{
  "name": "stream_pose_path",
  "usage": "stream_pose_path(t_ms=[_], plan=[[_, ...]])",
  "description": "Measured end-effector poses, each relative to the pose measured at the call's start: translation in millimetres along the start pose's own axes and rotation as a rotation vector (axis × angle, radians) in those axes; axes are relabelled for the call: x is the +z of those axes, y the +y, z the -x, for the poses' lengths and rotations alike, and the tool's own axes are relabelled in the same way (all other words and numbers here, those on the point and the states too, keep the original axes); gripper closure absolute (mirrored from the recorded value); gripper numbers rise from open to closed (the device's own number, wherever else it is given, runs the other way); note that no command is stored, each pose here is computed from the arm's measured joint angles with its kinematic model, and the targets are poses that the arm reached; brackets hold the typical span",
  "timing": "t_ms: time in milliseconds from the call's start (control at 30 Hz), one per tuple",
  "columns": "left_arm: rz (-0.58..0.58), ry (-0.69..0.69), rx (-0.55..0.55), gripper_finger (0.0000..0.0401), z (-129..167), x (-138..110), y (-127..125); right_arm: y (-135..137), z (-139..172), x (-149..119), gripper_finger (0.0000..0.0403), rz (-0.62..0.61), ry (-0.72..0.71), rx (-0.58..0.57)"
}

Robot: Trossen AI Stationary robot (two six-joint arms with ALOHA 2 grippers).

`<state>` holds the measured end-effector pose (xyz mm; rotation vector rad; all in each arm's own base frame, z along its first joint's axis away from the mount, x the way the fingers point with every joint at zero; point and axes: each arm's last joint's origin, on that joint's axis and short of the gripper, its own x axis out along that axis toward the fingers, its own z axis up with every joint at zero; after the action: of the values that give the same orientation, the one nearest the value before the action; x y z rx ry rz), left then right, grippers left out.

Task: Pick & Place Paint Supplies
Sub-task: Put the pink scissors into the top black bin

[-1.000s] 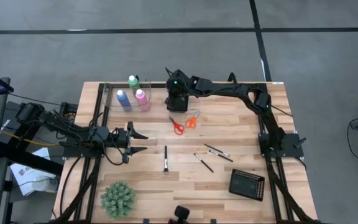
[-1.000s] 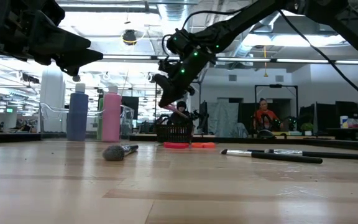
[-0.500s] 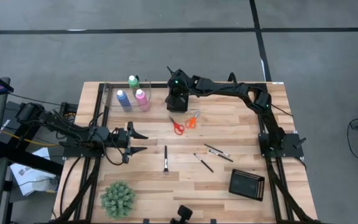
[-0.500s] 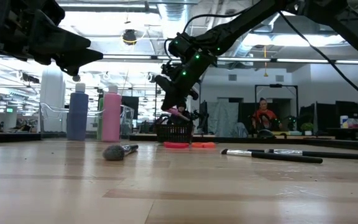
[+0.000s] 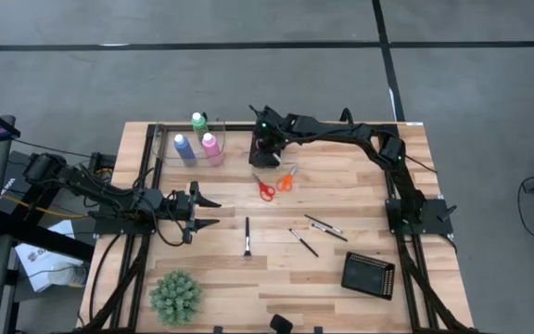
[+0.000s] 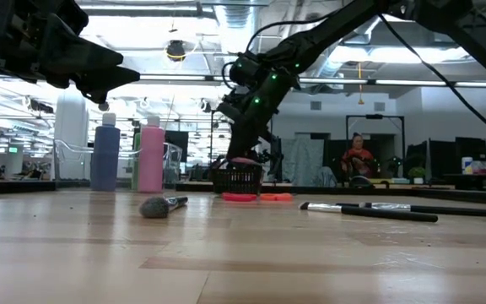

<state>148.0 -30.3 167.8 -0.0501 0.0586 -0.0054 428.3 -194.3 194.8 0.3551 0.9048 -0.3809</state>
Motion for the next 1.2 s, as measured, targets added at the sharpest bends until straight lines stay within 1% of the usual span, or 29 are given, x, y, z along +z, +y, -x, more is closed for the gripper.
stream_pose_path(t_ms=[100,333,867,1000,1200], plan=[[0.0,0.0,0.0,0.0192,0.0,0.0,0.0,-3.5,-0.9,0.6,0.0403,-0.001,-0.006,-0.002],[0.0,0.0,0.004,0.0192,0.0,0.0,0.1,-3.5,-0.5,8.9,0.0403,0.018,-0.09,0.006],[-0.003,0.015,0.004,0.0192,0.0,-1.5,0.2,-6.5,-0.4,8.6,0.0402,0.013,-0.085,0.002],[-0.003,0.015,0.001,0.0192,0.0,-1.5,0.1,-5.4,-0.5,8.3,0.0387,0.007,-0.08,0.026],[-0.003,0.015,0.0,0.0192,0.0,-1.4,0.1,-4.3,-0.5,8.2,0.0343,-0.014,-0.077,0.053]])
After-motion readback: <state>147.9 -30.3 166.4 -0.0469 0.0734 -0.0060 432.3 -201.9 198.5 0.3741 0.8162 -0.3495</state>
